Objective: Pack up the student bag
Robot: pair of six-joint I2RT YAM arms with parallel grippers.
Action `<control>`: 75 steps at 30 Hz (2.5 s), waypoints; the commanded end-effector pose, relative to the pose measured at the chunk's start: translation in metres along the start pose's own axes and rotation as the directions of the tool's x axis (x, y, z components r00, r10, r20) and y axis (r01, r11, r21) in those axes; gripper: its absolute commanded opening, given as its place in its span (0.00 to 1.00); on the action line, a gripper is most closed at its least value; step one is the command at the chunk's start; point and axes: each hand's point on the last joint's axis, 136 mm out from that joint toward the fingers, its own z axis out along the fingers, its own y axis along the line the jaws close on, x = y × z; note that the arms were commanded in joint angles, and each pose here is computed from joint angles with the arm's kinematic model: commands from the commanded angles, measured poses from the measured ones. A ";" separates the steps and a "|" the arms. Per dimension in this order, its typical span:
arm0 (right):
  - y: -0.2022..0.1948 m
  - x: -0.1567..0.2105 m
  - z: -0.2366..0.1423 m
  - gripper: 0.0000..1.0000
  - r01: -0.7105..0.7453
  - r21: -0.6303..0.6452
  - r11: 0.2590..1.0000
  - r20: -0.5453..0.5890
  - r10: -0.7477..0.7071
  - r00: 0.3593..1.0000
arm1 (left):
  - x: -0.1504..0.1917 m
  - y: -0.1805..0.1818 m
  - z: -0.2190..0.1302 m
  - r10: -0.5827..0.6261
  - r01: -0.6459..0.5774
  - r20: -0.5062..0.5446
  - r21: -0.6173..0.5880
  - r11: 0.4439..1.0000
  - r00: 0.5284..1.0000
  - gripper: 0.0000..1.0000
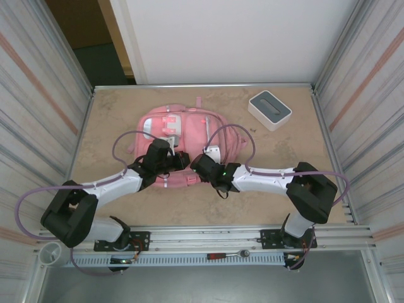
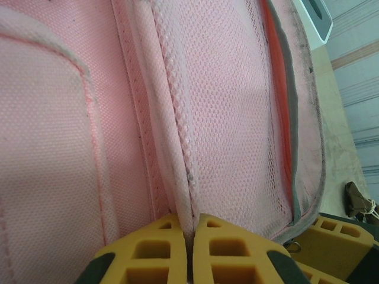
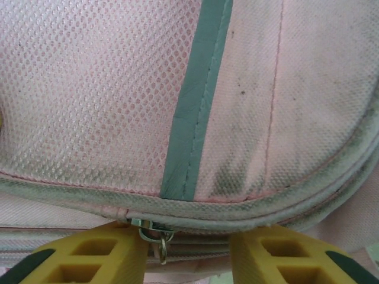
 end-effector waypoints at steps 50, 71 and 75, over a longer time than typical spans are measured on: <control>-0.089 -0.020 -0.024 0.00 0.047 -0.167 0.985 0.038 -0.041 0.998 | -0.019 0.063 -0.012 0.161 -0.175 -0.084 -0.207 0.963 0.983 0.00; -0.059 -0.038 -0.038 0.32 0.184 -0.423 0.887 0.088 -0.161 0.983 | -0.049 0.061 -0.009 0.194 -0.204 -0.071 -0.199 0.958 0.978 0.00; -0.052 -0.047 -0.037 0.56 0.285 -0.484 0.827 0.134 -0.252 0.958 | -0.049 0.060 -0.009 0.191 -0.202 -0.075 -0.196 0.959 0.979 0.00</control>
